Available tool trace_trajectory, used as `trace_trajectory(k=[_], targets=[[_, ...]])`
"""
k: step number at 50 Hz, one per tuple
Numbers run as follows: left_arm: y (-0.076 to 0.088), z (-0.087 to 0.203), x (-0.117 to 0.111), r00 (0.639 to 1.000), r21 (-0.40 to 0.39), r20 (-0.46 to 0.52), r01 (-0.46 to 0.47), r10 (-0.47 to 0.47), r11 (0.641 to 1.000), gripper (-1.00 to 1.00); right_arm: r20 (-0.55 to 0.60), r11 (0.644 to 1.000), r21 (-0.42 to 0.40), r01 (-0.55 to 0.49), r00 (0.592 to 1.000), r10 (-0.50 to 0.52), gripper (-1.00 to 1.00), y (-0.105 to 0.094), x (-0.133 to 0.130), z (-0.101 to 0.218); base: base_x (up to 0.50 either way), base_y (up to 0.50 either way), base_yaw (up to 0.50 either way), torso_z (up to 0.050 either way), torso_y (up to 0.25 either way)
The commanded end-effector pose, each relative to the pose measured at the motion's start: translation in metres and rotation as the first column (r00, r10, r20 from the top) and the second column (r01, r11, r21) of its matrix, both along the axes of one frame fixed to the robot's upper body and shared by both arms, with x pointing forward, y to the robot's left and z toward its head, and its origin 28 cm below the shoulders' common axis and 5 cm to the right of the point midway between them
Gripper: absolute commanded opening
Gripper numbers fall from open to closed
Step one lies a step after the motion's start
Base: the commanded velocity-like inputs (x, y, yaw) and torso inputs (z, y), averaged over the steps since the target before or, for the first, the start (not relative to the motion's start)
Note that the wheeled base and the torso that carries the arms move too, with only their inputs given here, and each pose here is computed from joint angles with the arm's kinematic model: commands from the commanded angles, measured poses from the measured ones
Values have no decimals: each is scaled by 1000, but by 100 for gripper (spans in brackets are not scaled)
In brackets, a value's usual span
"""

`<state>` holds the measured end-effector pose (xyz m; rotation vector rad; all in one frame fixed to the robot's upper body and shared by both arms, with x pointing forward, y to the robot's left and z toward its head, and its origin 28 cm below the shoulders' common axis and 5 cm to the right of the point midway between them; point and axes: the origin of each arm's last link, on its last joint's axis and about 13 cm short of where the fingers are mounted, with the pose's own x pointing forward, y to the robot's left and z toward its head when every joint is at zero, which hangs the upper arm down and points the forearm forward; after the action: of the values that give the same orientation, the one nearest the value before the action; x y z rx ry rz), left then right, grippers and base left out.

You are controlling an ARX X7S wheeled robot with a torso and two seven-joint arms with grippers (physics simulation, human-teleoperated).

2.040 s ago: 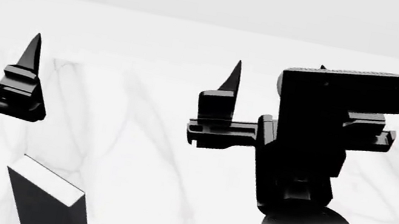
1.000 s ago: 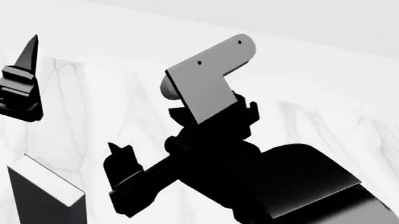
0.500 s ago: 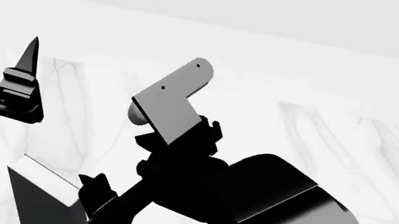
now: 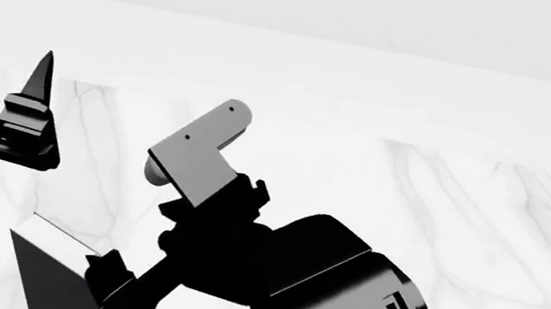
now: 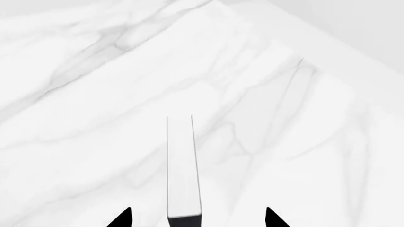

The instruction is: Pick up the book on the left and place it on top of the shelf.

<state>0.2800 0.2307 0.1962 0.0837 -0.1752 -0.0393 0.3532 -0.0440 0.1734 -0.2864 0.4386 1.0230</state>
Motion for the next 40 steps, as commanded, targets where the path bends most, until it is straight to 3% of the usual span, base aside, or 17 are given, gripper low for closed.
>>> trace_trajectory(k=[1, 40], targets=[[0, 0, 0, 1000, 1, 2, 1, -1, 1000, 100, -25, 1000, -20, -13, 1000, 13, 100, 9, 7, -14, 0, 0, 0, 0, 0], [2, -2, -4, 1000, 3, 0, -5, 5, 1000, 100, -100, 997, -46, -62, 993, 57, 100, 34, 21, -51, 0, 0, 0, 0, 0]])
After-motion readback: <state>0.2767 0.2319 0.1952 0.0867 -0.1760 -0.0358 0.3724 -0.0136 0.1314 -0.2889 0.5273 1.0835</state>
